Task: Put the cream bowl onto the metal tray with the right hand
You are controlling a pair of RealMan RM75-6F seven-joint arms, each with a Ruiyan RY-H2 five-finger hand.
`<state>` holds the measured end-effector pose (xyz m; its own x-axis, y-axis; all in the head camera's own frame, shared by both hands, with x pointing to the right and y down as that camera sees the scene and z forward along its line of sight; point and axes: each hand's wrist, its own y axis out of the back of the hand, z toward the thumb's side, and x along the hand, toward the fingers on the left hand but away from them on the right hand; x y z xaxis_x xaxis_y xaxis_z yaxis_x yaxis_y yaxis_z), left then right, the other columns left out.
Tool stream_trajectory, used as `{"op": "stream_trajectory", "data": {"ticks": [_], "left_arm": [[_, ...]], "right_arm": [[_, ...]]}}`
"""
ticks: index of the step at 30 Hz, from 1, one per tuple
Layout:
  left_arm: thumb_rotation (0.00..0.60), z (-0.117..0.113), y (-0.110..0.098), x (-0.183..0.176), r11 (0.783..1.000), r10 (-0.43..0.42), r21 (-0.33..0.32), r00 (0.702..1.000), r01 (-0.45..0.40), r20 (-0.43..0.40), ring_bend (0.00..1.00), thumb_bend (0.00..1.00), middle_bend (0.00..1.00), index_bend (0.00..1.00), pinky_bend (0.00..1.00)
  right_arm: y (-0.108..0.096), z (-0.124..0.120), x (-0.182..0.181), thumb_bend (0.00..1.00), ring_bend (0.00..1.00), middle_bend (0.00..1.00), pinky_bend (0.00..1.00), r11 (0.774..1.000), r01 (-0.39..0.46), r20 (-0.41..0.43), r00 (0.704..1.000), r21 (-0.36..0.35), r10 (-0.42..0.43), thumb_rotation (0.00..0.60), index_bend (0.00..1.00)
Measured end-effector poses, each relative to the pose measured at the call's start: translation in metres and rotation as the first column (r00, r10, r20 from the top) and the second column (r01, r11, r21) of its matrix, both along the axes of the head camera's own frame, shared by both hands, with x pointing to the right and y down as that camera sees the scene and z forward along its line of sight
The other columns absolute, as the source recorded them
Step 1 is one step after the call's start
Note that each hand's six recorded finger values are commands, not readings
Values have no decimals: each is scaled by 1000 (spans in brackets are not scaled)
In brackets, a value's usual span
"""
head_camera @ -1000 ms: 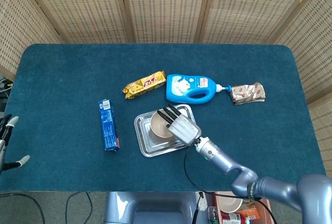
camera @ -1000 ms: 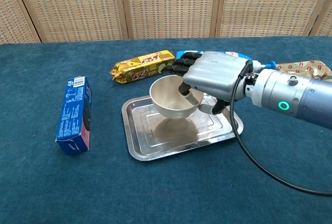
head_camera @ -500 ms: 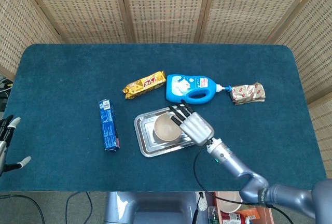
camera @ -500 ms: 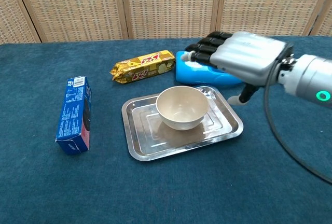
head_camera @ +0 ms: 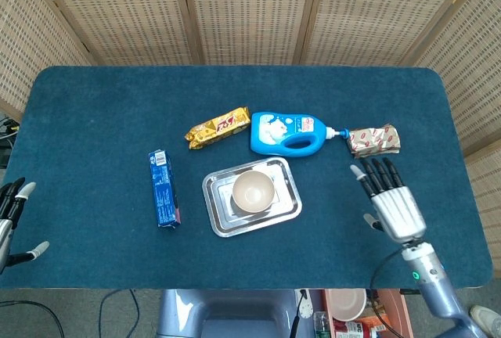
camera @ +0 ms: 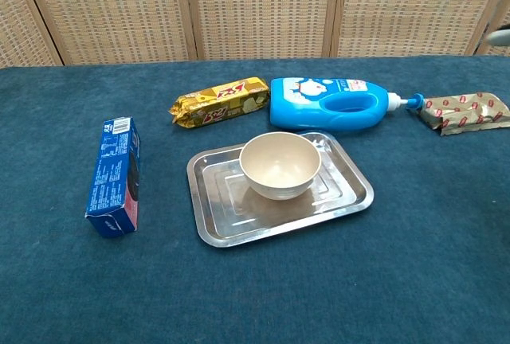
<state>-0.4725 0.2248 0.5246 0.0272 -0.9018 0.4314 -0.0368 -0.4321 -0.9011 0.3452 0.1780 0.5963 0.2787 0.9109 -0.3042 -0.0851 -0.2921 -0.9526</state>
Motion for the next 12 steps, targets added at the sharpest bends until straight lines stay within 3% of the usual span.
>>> {"op": "stream_trajectory", "data": {"ticks": [5,12], "left_arm": [[600,-1,3,3,1000,12,10,1000,-12,-12,0,0,0,0,0],[600,2,3,4,1000,17,8,1000,-17,-8,0,0,0,0,0]], "right_arm": [[34,-13,46,0,0,0,0,987,-161,67,984,-27,162,600,0],[45,-25,68,0,0,0,0,972,-232,90,968,-15,233,600,0]]}}
